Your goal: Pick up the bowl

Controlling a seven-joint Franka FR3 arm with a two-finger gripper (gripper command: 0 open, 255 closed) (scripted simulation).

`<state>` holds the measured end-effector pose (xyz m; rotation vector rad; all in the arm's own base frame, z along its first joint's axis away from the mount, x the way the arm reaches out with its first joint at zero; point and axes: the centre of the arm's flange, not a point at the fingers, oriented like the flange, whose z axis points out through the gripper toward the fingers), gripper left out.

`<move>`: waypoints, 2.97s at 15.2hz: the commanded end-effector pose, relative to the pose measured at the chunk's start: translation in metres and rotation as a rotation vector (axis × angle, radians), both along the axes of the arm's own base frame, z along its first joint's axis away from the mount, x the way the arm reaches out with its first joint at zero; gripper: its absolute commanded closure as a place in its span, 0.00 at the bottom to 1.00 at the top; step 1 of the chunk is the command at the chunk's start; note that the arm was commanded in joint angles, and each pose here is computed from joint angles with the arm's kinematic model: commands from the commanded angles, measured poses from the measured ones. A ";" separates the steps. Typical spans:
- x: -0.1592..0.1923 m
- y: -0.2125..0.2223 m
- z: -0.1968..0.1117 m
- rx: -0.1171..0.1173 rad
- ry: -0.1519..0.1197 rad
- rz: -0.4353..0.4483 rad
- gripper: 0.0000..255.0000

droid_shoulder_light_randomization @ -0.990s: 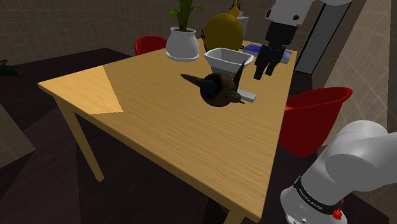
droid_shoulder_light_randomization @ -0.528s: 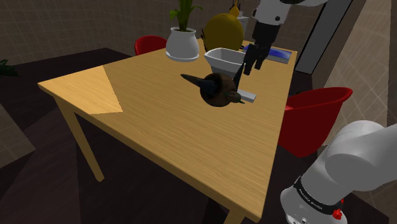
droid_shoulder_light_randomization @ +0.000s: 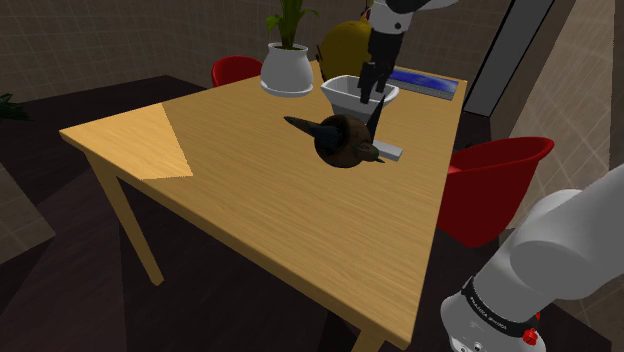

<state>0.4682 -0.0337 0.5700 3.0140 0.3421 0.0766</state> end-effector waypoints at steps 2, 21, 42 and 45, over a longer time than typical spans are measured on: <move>0.035 -0.003 0.000 -0.045 -0.012 0.032 0.00; 0.129 -0.009 -0.038 -0.161 -0.043 0.113 1.00; 0.128 -0.009 0.031 -0.161 -0.043 0.113 1.00; 0.128 -0.009 0.042 -0.161 -0.043 0.113 1.00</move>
